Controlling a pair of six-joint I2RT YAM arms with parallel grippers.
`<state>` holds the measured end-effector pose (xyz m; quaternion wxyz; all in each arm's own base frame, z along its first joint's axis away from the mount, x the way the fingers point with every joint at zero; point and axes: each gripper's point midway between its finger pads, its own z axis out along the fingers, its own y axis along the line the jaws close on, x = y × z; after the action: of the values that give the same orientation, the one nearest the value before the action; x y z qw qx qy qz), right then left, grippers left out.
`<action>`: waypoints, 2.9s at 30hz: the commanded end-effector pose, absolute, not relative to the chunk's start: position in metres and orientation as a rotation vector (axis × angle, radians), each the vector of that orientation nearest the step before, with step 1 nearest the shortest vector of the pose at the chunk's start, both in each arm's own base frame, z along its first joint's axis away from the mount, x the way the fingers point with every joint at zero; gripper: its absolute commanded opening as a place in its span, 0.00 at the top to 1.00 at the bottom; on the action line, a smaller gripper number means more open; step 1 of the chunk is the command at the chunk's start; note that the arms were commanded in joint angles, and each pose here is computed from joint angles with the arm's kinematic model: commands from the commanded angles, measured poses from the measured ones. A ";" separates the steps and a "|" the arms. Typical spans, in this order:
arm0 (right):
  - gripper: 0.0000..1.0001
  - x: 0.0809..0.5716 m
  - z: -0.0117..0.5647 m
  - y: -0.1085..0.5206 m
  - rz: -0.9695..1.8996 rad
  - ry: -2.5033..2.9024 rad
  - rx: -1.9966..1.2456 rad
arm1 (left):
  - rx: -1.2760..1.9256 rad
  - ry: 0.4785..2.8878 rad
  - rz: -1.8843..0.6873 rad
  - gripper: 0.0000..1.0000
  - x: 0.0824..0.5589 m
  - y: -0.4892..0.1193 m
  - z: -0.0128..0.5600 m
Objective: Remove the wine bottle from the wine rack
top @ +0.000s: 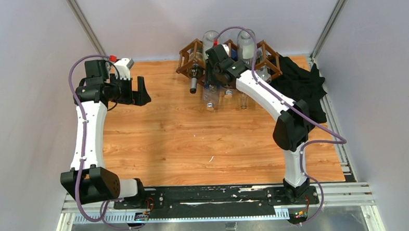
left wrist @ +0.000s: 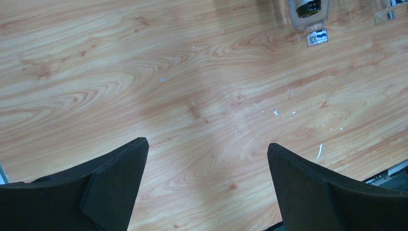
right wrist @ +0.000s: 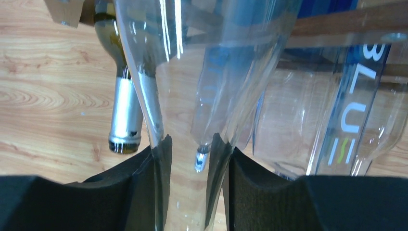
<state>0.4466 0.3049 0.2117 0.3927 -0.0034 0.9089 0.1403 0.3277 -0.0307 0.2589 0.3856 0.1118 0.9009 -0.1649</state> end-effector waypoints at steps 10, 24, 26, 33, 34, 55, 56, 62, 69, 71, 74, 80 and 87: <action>1.00 0.390 0.314 0.292 0.669 2.068 -0.025 | 0.573 2.191 -0.422 0.00 0.304 -0.066 0.272; 1.00 0.322 0.338 0.292 0.935 2.018 -0.197 | 0.897 2.000 -0.356 0.00 0.280 -0.089 0.286; 1.00 0.314 0.342 0.294 0.951 2.009 -0.223 | 0.977 1.948 -0.284 0.00 0.281 -0.086 0.290; 1.00 0.284 0.344 0.318 1.021 2.024 -0.353 | 1.142 1.745 -0.186 0.00 0.274 -0.092 0.323; 1.00 0.280 0.342 0.323 1.026 2.030 -0.377 | 1.173 1.715 -0.176 0.00 0.270 -0.095 0.324; 1.00 0.177 0.307 0.419 1.209 2.082 -0.930 | 1.750 0.966 0.311 0.00 0.226 -0.107 0.278; 1.00 0.174 0.307 0.421 1.223 2.076 -0.948 | 1.765 0.947 0.323 0.00 0.224 -0.108 0.276; 1.00 0.153 0.303 0.433 1.265 2.069 -1.049 | 1.847 0.865 0.363 0.00 0.218 -0.108 0.251; 1.00 0.136 0.299 0.443 1.277 2.059 -1.143 | 1.880 0.862 0.355 0.00 0.220 -0.109 0.240; 1.00 0.130 0.299 0.447 1.290 2.053 -1.170 | 1.890 0.843 0.359 0.00 0.220 -0.110 0.238; 1.00 0.120 0.295 0.456 1.306 2.046 -1.216 | 1.888 0.832 0.354 0.00 0.220 -0.112 0.237; 1.00 0.110 0.298 0.474 1.332 2.014 -1.271 | 1.884 0.784 0.314 0.00 0.211 -0.121 0.236; 1.00 0.111 0.302 0.489 1.365 2.003 -1.278 | 1.879 0.700 0.306 0.25 0.202 -0.130 0.246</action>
<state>0.1236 0.4528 0.2341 0.1317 -0.4061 0.8125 0.3970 0.2085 -0.1105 0.2253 0.4897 0.7843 0.3575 0.1314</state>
